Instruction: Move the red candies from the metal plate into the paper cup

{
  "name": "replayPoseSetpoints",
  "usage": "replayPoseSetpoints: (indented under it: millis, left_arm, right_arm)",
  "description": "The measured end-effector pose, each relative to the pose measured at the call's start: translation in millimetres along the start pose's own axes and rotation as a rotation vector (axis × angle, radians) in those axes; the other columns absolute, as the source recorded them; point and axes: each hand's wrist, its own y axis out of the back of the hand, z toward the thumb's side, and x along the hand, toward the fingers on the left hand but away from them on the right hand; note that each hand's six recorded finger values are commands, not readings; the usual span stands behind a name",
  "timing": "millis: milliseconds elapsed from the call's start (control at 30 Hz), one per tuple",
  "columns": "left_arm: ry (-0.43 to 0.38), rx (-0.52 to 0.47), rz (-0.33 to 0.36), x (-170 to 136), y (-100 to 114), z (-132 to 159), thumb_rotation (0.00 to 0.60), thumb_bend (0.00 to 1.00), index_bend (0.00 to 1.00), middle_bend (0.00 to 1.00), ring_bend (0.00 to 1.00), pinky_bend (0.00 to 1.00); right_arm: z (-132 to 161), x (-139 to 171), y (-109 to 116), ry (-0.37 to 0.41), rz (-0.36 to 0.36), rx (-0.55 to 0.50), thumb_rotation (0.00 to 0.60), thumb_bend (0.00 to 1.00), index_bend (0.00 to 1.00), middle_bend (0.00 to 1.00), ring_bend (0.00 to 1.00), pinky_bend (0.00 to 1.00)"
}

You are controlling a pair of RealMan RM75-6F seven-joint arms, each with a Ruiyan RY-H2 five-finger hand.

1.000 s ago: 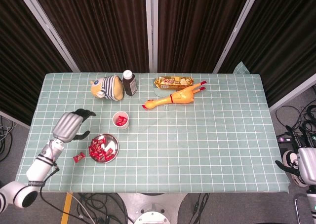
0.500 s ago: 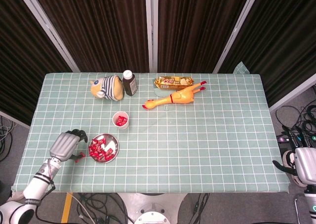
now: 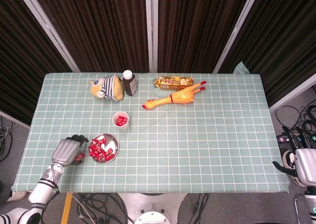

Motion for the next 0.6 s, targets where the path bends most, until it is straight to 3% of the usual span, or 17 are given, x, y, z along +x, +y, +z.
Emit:
replayPoseSetpoints:
  millis: [267,600]
  left_arm:
    - [0.037,0.008,0.008,2,-7,-8,0.600,0.12,0.33,0.32,0.24,0.38]
    - [0.054,0.006,-0.015,7,-15,-10,0.600,0.12,0.41,0.32,0.24,0.38]
  right_arm:
    - [5,1,2,0.007,-0.004,0.003,0.600,0.03,0.07,0.23,0.05,0.21]
    - [4,5,3,0.001,-0.009,0.002,0.600,0.03,0.07,0.23,0.04,0.21]
